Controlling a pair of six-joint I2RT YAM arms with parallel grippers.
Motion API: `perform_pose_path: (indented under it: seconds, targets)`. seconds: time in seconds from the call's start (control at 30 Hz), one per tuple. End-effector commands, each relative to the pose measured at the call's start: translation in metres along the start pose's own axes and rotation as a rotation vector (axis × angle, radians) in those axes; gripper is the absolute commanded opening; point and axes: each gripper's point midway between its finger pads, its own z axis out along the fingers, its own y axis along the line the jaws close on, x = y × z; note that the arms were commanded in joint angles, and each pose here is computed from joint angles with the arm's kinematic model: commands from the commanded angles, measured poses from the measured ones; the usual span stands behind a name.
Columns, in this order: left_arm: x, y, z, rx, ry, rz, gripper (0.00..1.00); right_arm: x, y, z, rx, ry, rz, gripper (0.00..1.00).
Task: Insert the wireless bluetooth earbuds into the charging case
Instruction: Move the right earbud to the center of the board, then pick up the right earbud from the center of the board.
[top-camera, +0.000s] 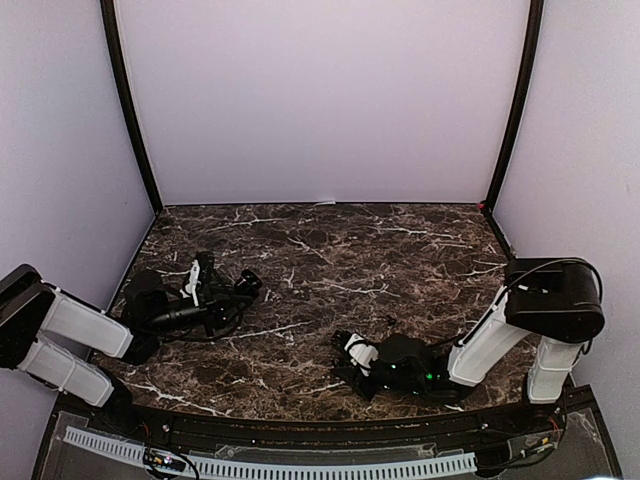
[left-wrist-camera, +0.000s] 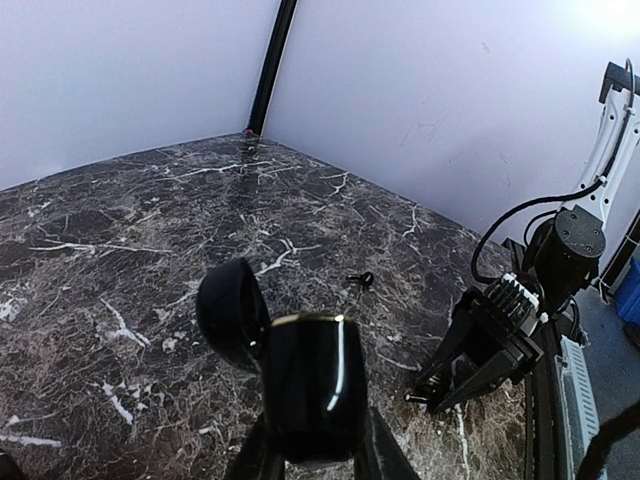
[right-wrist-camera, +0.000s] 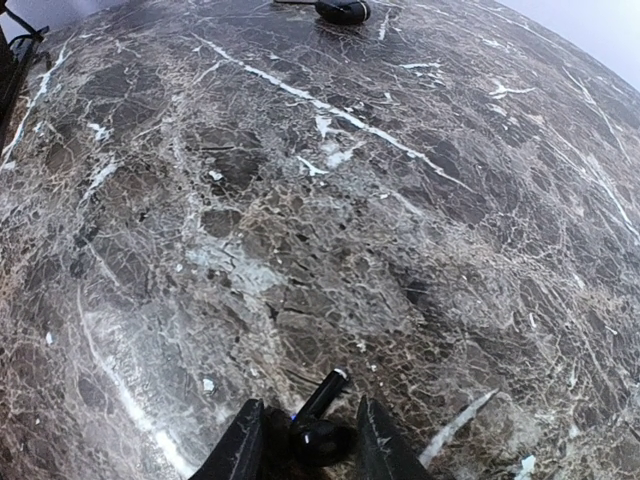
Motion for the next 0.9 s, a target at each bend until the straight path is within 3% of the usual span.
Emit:
perform_pose_path:
  seconds: [0.0,0.17,0.87]
  targets:
    - [-0.013,-0.009,0.006,0.053,-0.024,0.040,0.17,0.009,-0.004,0.006,0.019,0.033,-0.006,0.29]
    - [-0.007,-0.016,0.013,0.108,0.004,0.029,0.17,0.007,-0.004,0.004,0.018,0.027,0.000,0.17]
    - [0.005,-0.031,0.027,0.179,0.071,0.045,0.17,-0.016,-0.007,-0.014,0.025,-0.021,-0.001,0.15]
